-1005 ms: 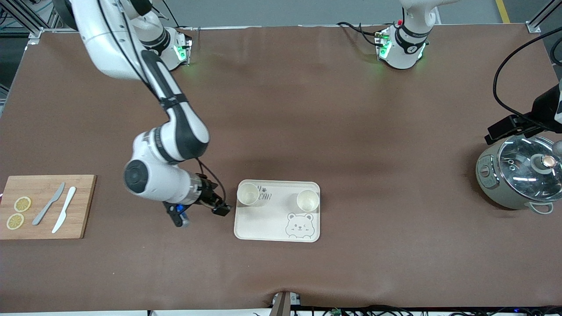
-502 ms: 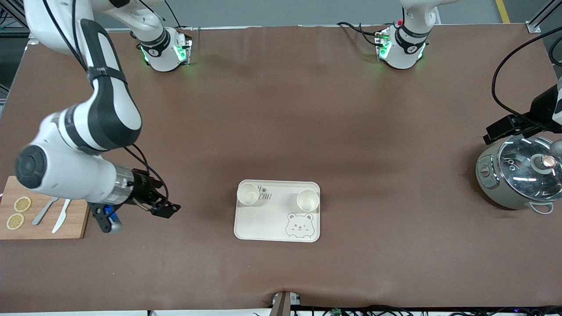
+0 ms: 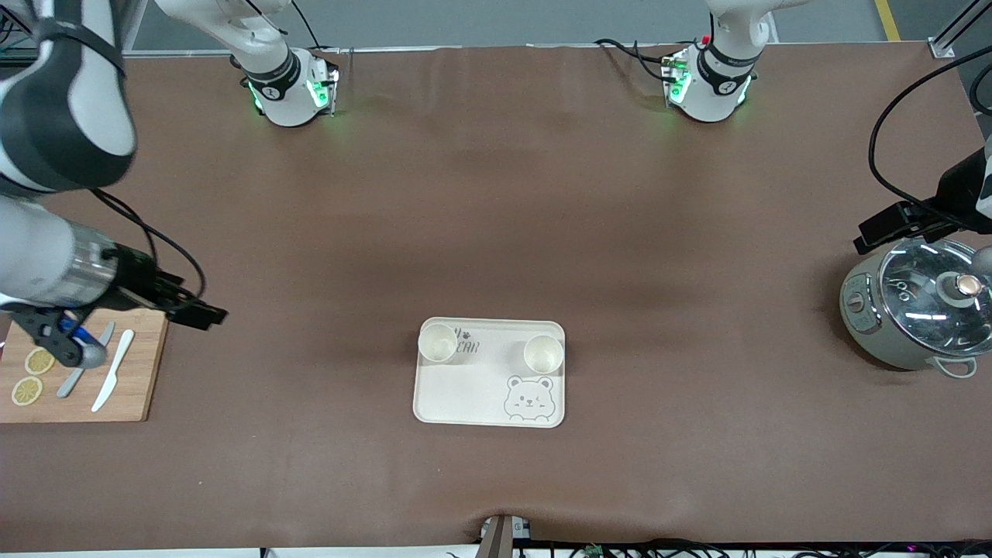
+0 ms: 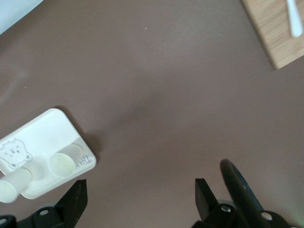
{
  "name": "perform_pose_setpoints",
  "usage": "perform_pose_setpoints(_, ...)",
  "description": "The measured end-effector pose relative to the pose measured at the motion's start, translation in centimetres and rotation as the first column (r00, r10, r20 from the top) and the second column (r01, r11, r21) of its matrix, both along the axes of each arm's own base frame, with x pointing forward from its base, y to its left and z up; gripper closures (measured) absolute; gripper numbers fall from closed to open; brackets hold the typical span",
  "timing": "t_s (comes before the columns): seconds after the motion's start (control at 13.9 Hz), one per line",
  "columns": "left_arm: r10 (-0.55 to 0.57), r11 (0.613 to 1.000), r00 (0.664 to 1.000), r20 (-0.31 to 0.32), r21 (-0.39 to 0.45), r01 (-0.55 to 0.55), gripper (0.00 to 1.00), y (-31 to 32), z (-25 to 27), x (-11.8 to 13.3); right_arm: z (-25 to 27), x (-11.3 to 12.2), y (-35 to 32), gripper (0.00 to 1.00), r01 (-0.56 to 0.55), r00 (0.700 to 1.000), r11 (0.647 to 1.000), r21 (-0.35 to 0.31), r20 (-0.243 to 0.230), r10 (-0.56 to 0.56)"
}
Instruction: Place white IKEA cup upright on tray with both arms
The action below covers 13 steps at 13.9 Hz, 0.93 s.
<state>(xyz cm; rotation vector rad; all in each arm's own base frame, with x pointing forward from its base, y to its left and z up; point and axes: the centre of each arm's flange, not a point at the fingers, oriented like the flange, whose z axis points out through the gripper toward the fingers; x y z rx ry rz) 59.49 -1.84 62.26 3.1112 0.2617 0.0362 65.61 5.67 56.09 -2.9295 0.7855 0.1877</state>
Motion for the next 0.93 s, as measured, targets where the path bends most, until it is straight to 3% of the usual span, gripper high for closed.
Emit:
perform_pose_setpoints(0.36,-0.001,1.000,1.000,0.008,0.003,0.001,0.00,-0.1,0.8,-0.5,5.4,-4.2,-5.0,0.00,-0.170,0.983,0.981,-0.090,0.060,0.176)
perform_pose_setpoints(0.65,-0.041,0.999,0.999,0.015,0.022,0.041,0.00,-2.8,3.0,-2.5,7.7,-8.1,-8.7,0.00,-0.361,0.926,0.927,-0.098,0.083,0.369)
perform_pose_setpoints(0.93,-0.096,0.995,0.995,-0.008,0.040,0.097,0.00,-6.5,3.0,-5.5,8.4,-11.3,-10.5,0.00,-0.462,0.877,0.881,-0.100,0.094,0.471)
